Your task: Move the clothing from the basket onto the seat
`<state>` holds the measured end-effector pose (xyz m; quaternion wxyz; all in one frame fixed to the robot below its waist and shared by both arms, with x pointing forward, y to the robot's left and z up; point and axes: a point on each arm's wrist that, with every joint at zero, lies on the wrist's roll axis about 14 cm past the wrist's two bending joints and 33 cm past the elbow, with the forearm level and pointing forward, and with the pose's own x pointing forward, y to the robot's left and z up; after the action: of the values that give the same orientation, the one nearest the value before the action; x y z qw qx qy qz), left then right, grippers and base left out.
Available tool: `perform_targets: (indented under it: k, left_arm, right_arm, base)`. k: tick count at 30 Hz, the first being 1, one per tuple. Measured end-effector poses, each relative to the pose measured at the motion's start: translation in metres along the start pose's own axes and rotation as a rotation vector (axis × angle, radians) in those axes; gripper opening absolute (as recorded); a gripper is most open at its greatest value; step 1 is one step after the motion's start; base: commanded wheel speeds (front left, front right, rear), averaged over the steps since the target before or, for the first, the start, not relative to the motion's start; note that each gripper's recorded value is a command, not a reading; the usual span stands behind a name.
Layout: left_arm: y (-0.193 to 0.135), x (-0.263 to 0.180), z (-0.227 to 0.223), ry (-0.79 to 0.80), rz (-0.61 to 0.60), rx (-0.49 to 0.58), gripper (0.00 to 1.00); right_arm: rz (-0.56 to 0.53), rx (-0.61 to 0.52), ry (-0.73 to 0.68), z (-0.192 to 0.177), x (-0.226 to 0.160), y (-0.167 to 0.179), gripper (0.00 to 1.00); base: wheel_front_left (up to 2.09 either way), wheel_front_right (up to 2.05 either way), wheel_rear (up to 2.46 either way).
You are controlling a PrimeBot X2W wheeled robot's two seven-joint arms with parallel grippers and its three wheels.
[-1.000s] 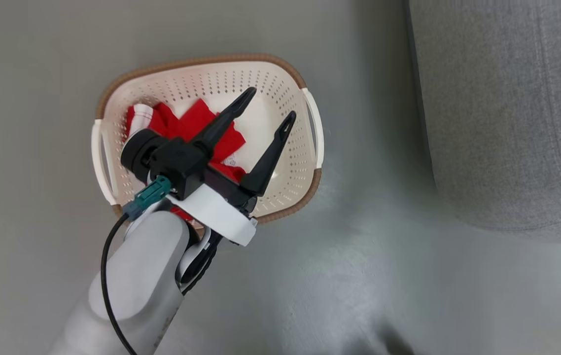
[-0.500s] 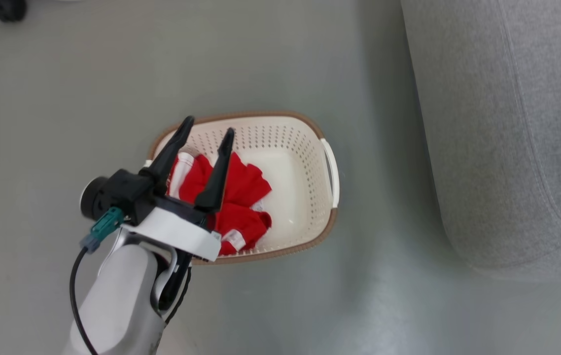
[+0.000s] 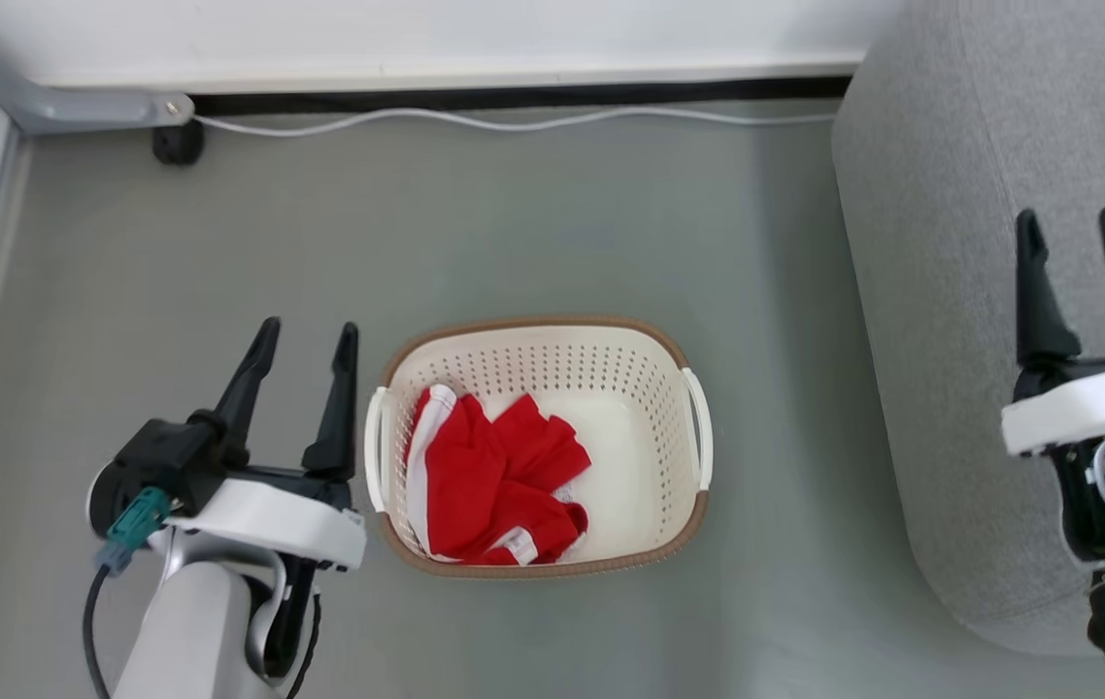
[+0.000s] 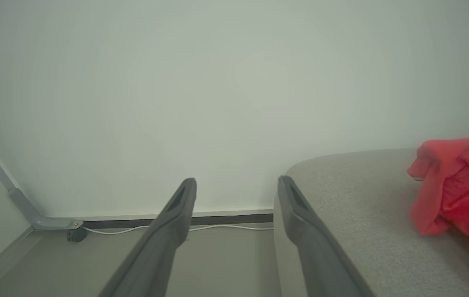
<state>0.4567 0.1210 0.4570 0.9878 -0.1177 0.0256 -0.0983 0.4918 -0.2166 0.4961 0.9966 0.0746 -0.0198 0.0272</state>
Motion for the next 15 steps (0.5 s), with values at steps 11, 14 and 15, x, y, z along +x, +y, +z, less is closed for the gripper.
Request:
perform_targets:
  k: [11,14,15]
  left_arm:
    - [0.025,-0.035,0.012,-0.018,0.094,0.037,1.0]
    - [0.026,-0.045,0.013,-0.018,0.109,0.037,1.0]
    - [0.027,-0.048,0.014,-0.019,0.113,0.037,1.0]
  right_arm:
    - [0.09,0.0,0.018,-0.006,-0.027,0.038,1.0]
    - [0.094,0.017,0.03,-0.01,-0.038,0.045,1.0]
    - [0.095,0.018,0.034,-0.011,-0.042,0.046,1.0]
  base:
    - [0.0,0.0,0.0]
    - [0.0,0.0,0.0]
    - [0.0,0.0,0.0]
